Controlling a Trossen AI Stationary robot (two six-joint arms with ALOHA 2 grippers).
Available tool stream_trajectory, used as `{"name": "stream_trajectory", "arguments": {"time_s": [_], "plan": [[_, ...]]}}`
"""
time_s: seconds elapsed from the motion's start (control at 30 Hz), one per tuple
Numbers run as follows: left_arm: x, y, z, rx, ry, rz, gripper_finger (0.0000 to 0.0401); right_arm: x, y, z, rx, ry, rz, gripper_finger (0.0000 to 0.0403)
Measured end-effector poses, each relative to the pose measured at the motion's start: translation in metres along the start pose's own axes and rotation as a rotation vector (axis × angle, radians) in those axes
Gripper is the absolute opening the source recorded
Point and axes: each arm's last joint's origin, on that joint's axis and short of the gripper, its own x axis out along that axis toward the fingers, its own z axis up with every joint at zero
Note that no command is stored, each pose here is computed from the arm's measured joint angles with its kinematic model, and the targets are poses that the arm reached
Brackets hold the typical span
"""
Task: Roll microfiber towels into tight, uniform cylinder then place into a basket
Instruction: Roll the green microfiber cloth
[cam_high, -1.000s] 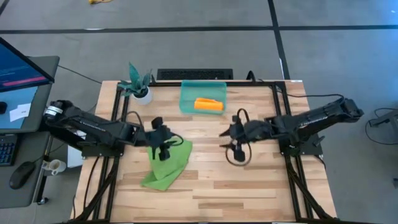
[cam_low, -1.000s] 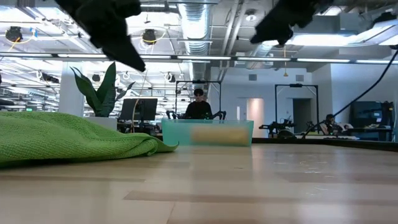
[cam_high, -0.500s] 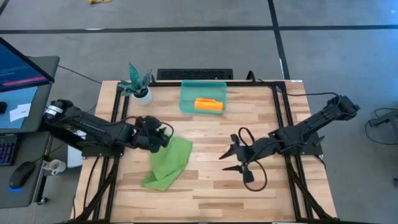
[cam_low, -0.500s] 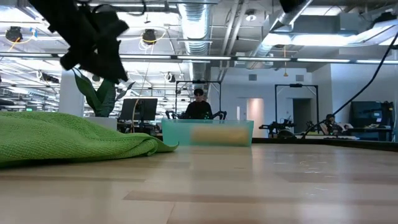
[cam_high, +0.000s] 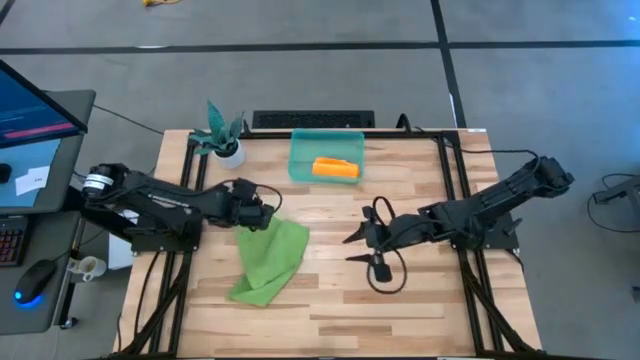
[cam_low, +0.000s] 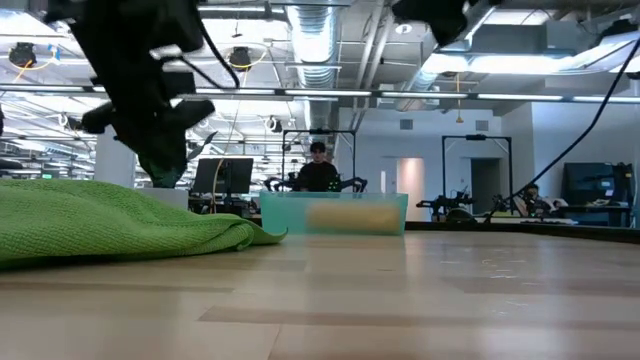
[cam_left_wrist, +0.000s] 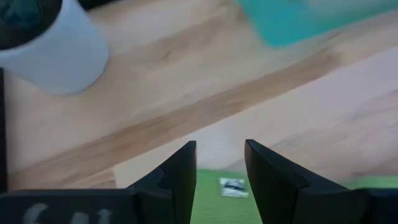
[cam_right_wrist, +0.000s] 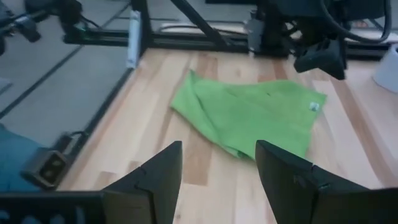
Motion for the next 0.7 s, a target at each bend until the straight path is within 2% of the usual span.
{"name": "stream_trajectory", "arguments": {"time_s": [0.23, 0.33, 0.53, 0.7], "plan": [[0.028, 0.005, 0.007, 0.020, 0.166, 0.073, 0.0128, 0.016, -0.014, -0.010, 0.030, 0.065, -0.045, 0.0224], [0.034, 0.007, 0.011, 0.018, 0.196, 0.085, 0.0128, 0.021, -0.014, -0.015, 0.071, 0.093, -0.048, 0.0224], [0.037, 0.010, 0.012, 0.034, 0.257, 0.074, 0.0128, 0.021, -0.011, -0.020, 0.125, 0.138, -0.046, 0.0224], [0.036, 0.010, 0.011, 0.040, 0.269, 0.064, 0.0128, 0.020, -0.006, -0.020, 0.119, 0.136, -0.031, 0.0224]]}}
